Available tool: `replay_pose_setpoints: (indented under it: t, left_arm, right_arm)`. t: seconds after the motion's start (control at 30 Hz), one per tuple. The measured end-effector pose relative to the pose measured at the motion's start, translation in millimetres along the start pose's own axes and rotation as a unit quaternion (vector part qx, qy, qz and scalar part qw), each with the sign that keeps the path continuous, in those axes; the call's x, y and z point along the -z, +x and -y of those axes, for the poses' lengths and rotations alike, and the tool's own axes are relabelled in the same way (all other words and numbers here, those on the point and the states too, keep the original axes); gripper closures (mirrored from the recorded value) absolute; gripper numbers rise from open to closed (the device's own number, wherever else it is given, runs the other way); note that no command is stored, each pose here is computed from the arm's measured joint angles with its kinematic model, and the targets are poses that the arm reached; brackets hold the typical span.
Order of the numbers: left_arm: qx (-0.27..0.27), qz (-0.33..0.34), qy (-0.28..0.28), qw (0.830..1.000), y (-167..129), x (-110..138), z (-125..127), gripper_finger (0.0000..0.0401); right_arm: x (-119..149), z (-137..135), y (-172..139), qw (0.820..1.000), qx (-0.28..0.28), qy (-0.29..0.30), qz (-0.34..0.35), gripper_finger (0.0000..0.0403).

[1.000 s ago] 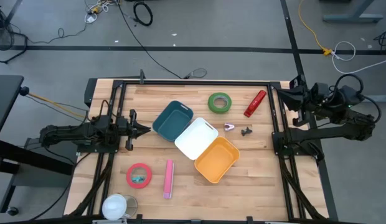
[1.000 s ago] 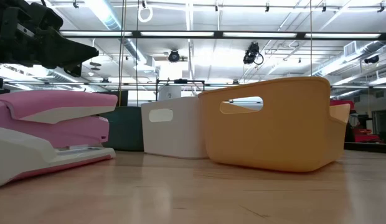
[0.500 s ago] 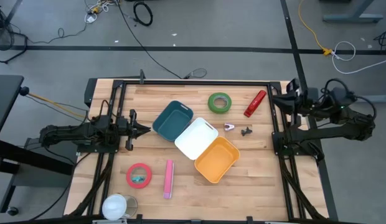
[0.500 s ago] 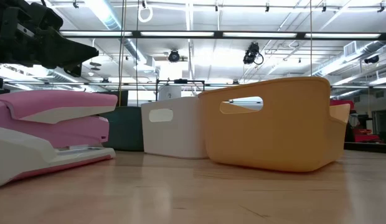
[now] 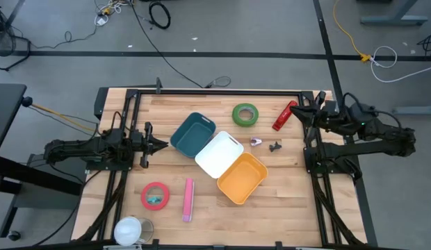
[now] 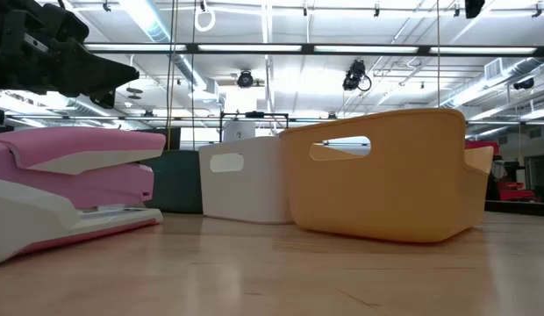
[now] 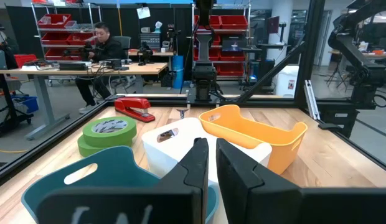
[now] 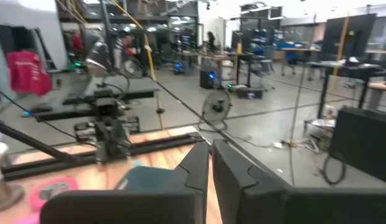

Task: Pick and place Stapler, Stapler remover, tape
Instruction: Put the red stapler into the yellow bin

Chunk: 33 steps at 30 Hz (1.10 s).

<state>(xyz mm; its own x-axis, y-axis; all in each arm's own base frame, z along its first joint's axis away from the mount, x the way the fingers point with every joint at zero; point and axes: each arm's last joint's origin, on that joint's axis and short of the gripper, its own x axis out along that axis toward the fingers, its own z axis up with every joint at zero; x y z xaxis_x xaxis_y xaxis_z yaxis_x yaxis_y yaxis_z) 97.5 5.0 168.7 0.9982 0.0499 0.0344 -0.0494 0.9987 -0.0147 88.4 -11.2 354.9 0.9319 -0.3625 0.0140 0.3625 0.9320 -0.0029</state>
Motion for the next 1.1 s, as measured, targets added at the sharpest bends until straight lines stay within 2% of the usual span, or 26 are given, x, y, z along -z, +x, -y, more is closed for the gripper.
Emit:
replay_pose_setpoints:
  t: [0.3, 0.5, 0.67, 0.87, 1.1]
  left_arm:
    - [0.000, 0.000, 0.000, 1.000, 0.0, 0.0, 0.0, 0.0364]
    - [0.000, 0.000, 0.000, 1.000, 0.0, 0.1, 0.0, 0.0364]
    - [0.000, 0.000, 0.000, 1.000, 0.0, 0.1, 0.0, 0.0364]
    - [0.000, 0.000, 0.000, 1.000, 0.0, 0.0, 0.0, 0.0364]
    - [0.000, 0.000, 0.000, 1.000, 0.0, 0.1, 0.0, 0.0364]
  right_arm:
    - [7.5, 1.0, 5.7, 0.999, 0.026, 0.034, -0.016, 0.0378]
    - [12.7, 7.9, 19.2, 0.993, 0.090, 0.045, -0.058, 0.0378]
    - [6.9, 17.2, 28.8, 0.979, 0.146, 0.048, -0.131, 0.0378]
    - [-2.9, 28.1, 45.9, 0.961, 0.200, 0.055, -0.181, 0.0378]
    - [3.9, 34.0, 72.6, 0.944, 0.227, 0.073, -0.230, 0.0378]
